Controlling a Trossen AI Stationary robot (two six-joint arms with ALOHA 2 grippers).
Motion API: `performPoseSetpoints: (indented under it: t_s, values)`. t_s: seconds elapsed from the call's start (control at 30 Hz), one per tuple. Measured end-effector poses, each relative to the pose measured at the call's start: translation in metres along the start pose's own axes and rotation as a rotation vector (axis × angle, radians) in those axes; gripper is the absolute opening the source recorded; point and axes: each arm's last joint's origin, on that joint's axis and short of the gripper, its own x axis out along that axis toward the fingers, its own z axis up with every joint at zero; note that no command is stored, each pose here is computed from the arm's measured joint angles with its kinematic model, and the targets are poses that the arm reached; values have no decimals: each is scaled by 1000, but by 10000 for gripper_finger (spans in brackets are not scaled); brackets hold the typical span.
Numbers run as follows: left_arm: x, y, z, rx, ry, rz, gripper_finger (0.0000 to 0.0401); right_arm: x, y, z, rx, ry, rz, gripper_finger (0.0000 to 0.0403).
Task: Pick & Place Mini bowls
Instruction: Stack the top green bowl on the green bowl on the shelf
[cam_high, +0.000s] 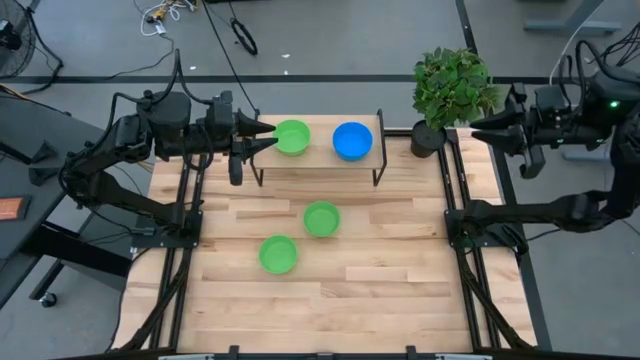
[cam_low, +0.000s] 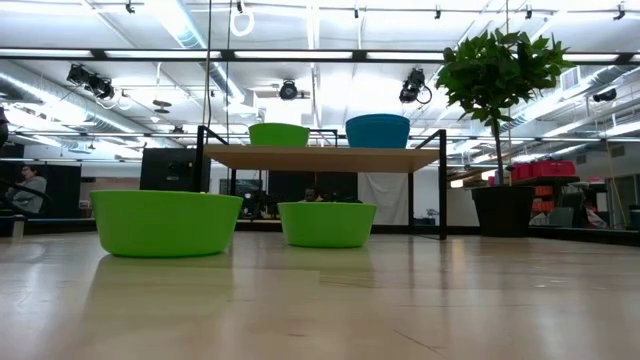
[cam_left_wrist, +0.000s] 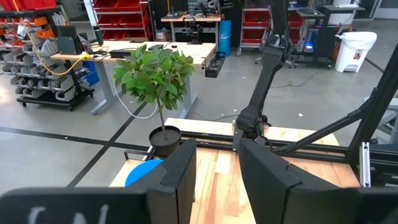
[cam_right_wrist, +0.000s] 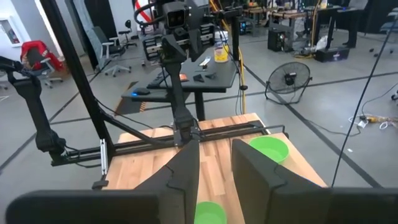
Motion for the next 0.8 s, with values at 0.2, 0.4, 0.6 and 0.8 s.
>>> performPoseSetpoints:
  t_s: [0.2,0.4,0.6,0.8]
  values:
    - [0,0,0,1,0,0,126,-11,5,-3,-28,-14,0,98]
    - [0,0,0,1,0,1,126,-20,9,-5,-38,-35,0,98]
    - [0,0,0,1,0,1,126,-30,14,-7,-48,-58,1,98]
    - [0,0,0,1,0,1,126,-38,18,-10,-49,-69,1,98]
